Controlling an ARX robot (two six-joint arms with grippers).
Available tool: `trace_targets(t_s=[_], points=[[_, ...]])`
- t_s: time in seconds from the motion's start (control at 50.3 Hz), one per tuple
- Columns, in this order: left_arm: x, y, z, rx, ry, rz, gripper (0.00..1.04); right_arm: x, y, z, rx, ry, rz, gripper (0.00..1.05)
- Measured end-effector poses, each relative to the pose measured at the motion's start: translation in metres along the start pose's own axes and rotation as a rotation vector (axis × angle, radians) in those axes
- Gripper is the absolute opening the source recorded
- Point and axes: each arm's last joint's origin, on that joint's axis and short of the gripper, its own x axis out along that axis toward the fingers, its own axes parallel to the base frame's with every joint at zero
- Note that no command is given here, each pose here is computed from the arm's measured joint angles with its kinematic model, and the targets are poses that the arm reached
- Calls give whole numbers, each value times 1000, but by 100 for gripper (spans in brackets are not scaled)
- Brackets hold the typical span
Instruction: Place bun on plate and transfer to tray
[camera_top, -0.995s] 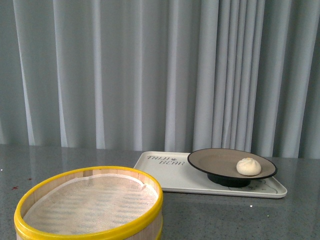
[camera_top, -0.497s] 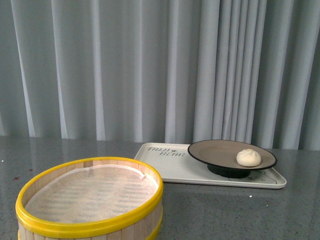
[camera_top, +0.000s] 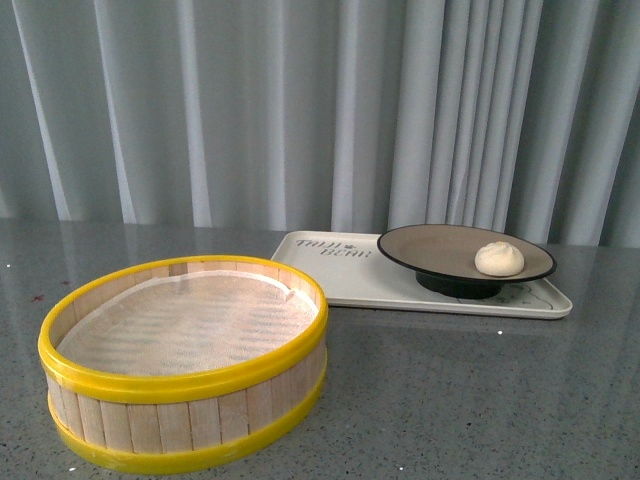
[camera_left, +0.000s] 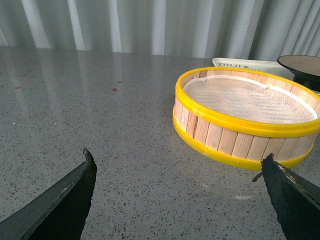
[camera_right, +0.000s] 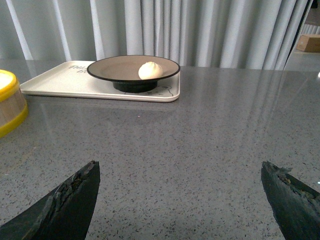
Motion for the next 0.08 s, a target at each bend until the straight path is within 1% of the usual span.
trace_targets(t_s=[0.08], points=[[0, 0, 0, 0, 0, 0, 98, 0, 0, 0, 0, 0, 0, 96]])
